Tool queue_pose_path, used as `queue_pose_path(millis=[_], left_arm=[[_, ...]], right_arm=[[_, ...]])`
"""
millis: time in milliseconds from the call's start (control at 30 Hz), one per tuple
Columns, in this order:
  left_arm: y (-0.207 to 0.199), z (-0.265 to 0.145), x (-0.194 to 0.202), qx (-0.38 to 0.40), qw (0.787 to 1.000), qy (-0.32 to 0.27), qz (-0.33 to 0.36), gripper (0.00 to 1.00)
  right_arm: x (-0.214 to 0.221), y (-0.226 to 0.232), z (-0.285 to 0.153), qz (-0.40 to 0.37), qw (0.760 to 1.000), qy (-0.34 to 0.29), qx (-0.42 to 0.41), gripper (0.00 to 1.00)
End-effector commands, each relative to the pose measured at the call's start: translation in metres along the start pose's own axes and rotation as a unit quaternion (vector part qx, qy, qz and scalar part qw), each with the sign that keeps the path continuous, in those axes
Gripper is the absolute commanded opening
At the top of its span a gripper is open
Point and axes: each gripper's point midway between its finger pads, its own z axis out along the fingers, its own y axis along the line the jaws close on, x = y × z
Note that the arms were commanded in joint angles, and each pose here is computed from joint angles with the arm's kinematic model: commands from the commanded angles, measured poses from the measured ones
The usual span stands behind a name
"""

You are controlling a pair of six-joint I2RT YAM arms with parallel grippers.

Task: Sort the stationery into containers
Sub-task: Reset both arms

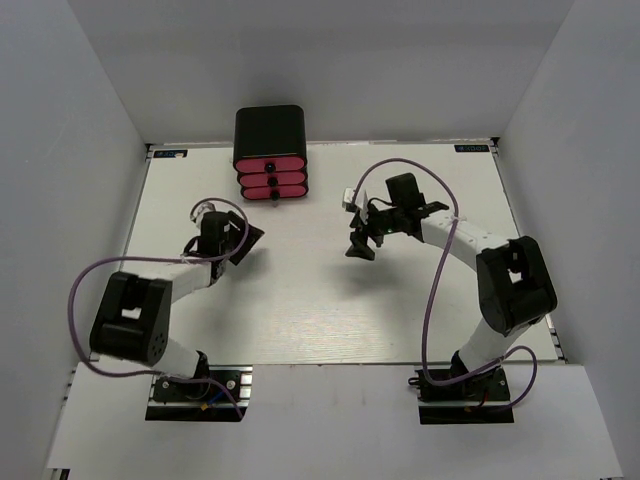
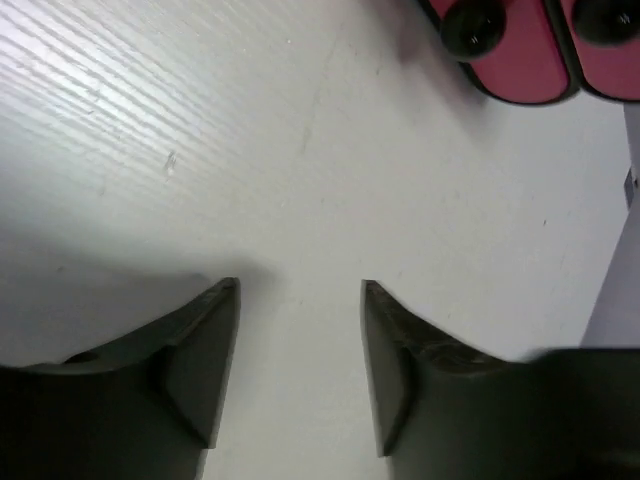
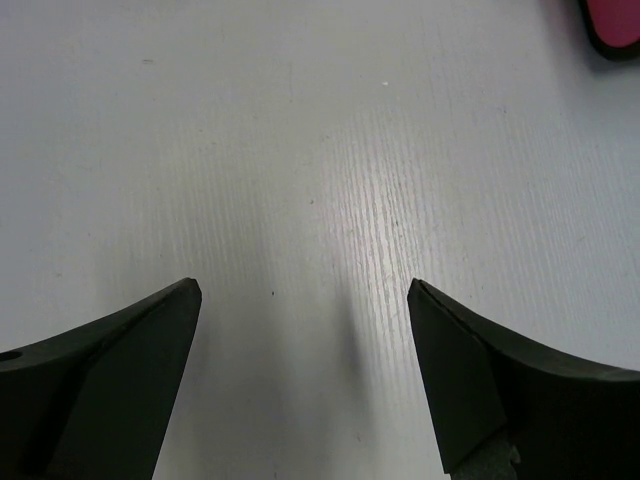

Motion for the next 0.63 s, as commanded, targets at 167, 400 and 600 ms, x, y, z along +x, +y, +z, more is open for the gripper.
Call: queue_pose_path(millis=[167, 400, 600], left_arm=[[0.023, -0.068, -0.030, -0.047, 0.992, -0.087, 0.074, 1.00], [0.012, -0.131, -0.060, -0.013, 0.967, -0.168, 0.191, 1.00], [0.018, -0.156, -0.057, -0.001, 0.961, -0.182, 0.206, 1.00]], right_arm=[[0.008, -0.090, -0.033, 0.128, 0.953, 0.027, 0.274, 0.90], [-0.030, -0.104, -0.061, 0.171, 0.932, -0.054, 0.314, 0.90], [-0.019, -0.100, -0.074, 0.211, 0.910, -0.052, 0.353, 0.90]])
